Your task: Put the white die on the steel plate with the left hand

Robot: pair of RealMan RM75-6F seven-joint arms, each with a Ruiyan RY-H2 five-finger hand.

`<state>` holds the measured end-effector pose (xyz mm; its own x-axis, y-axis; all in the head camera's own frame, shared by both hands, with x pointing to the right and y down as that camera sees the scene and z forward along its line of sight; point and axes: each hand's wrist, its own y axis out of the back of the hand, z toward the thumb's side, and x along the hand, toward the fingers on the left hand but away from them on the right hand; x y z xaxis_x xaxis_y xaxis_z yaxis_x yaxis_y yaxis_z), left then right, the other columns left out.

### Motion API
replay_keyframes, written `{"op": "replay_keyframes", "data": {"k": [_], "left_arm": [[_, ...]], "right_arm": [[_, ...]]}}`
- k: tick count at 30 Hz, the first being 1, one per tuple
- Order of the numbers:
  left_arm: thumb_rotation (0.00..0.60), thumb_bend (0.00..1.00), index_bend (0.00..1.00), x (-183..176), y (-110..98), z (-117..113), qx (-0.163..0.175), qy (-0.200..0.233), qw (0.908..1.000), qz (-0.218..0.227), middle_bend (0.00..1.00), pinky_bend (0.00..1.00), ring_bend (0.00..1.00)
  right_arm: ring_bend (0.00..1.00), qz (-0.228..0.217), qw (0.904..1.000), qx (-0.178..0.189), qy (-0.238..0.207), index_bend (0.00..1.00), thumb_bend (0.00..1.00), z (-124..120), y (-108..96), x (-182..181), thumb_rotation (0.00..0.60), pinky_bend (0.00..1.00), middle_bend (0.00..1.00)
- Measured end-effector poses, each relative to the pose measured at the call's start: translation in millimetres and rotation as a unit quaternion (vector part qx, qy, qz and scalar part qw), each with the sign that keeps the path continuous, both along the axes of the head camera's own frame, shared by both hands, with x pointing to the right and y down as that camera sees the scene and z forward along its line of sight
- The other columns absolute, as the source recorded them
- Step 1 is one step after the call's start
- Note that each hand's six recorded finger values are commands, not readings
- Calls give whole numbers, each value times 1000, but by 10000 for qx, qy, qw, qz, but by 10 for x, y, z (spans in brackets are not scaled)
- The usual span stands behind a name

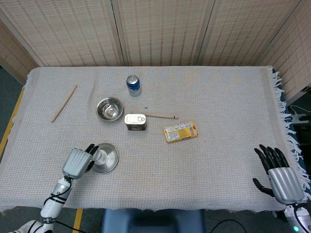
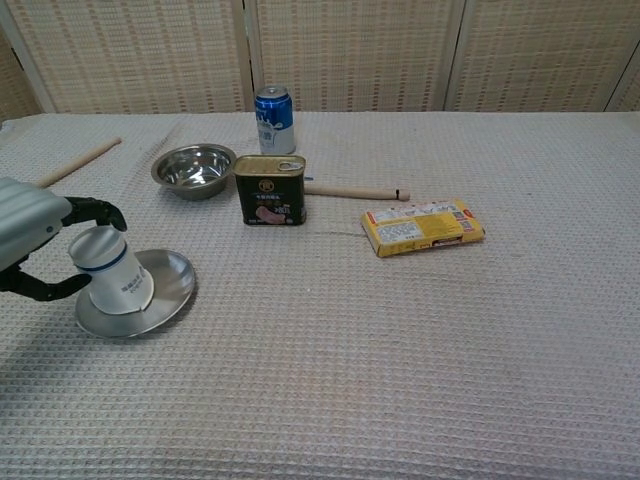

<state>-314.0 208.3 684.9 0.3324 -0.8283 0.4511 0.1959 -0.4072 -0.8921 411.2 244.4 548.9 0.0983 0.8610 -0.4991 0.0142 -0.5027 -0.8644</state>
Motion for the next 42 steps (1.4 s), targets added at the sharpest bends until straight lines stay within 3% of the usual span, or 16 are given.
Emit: {"op": "replay_keyframes", "data": {"k": [7, 17, 22, 26, 31, 34, 42], "left_arm": [[600, 472, 483, 10, -44, 34, 60, 13, 10000, -74, 604, 1000, 888], [600, 477, 486, 155, 81, -46, -457, 604, 9971, -5, 608, 1000, 888], [600, 478, 495, 125, 25, -53, -227, 393, 9990, 16, 619, 1000, 888], [600, 481, 504, 43, -45, -16, 28, -42, 10000, -16, 630, 1000, 889], [600, 488, 509, -29, -76, 20, 82, -313, 9994, -150, 637, 1000, 892], [600, 485, 513, 0, -59, -9, 12, -186, 9997, -185, 643, 1000, 892], [600, 483, 510, 132, 93, -109, -590, 444, 9972, -88, 641, 1000, 892]], "right_arm": [[0, -5, 10000, -27, 11, 0, 172, 19, -1, -4, 560, 0, 0], [0, 2, 10000, -33, 22, 0, 173, 20, 3, -1, 560, 0, 0], [0, 3, 10000, -18, 20, 0, 173, 11, 1, 0, 560, 0, 0], [0, 9, 10000, 1, 21, 0, 173, 3, -1, 2, 560, 0, 0], [0, 0, 10000, -24, 16, 0, 172, 10, 6, -3, 558, 0, 0], [0, 2, 10000, -29, 21, 0, 172, 15, 5, -2, 560, 0, 0], [0, 14, 10000, -34, 43, 0, 173, 26, -2, 5, 561, 0, 0]]}}
